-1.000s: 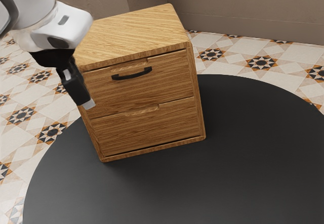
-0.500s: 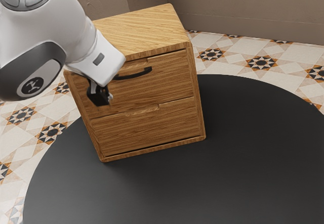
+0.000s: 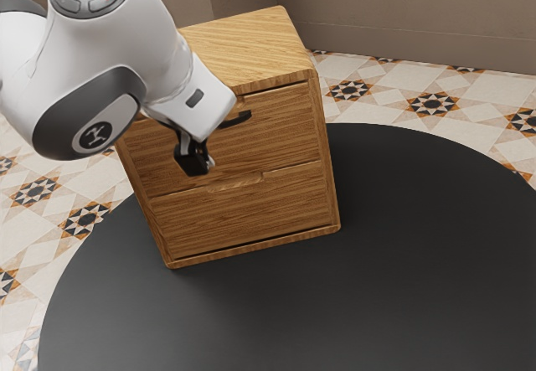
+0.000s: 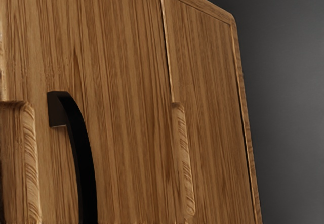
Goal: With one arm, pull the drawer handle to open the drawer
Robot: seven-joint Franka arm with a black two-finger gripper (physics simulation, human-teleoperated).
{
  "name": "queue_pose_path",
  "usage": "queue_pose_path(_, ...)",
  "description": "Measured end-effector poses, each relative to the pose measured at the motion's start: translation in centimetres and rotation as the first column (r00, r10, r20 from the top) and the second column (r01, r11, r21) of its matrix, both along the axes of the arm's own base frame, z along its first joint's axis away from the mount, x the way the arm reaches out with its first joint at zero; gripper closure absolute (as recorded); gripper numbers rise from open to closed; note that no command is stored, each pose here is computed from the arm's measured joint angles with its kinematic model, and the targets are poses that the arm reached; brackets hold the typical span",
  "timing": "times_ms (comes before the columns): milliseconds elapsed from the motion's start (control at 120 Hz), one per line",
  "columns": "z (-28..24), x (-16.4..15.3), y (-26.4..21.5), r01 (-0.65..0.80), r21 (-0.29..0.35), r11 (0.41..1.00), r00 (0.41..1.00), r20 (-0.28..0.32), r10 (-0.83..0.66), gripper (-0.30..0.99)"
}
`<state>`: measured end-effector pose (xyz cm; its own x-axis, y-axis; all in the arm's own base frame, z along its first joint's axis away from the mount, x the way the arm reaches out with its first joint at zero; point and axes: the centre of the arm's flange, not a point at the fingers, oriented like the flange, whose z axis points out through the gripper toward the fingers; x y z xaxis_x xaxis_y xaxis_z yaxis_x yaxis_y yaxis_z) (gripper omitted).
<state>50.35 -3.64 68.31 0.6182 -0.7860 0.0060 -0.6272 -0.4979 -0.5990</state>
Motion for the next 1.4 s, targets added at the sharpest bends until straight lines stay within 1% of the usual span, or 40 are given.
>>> queue_pose_path(83,0.0,0.1,0.1,-0.014,0.0,1.0,1.0,0.005,0.014,0.0)
queue_pose_path(217,-1.0,1.6,1.3,-0.048,-0.013,0.999,0.999,-0.006,0.048,0.0)
queue_pose_path(392,-3.2,3.2,3.0,-0.089,-0.027,0.996,0.995,-0.041,0.088,0.0)
queue_pose_path(583,-3.5,3.1,0.7,-0.065,-0.028,0.997,0.997,-0.043,0.064,0.0)
queue_pose_path(667,-3.6,3.1,0.4,-0.066,-0.03,0.997,0.997,-0.042,0.064,0.0)
queue_pose_path(783,-2.6,3.0,0.9,-0.077,-0.034,0.996,0.997,-0.021,0.076,0.0)
queue_pose_path(875,-2.1,3.3,1.2,-0.082,-0.022,0.996,0.997,-0.006,0.082,0.0)
queue_pose_path(1092,-5.3,5.3,1.6,-0.091,-0.016,0.996,0.994,-0.056,0.09,-0.01)
queue_pose_path(1200,-5.6,5.5,1.7,-0.095,-0.018,0.995,0.994,-0.059,0.094,-0.01)
queue_pose_path(1333,-5.6,5.1,0.8,-0.084,-0.02,0.996,0.995,-0.056,0.083,0.03)
queue_pose_path(1400,-5.7,4.9,0.2,-0.076,-0.02,0.997,0.996,-0.058,0.074,0.0)
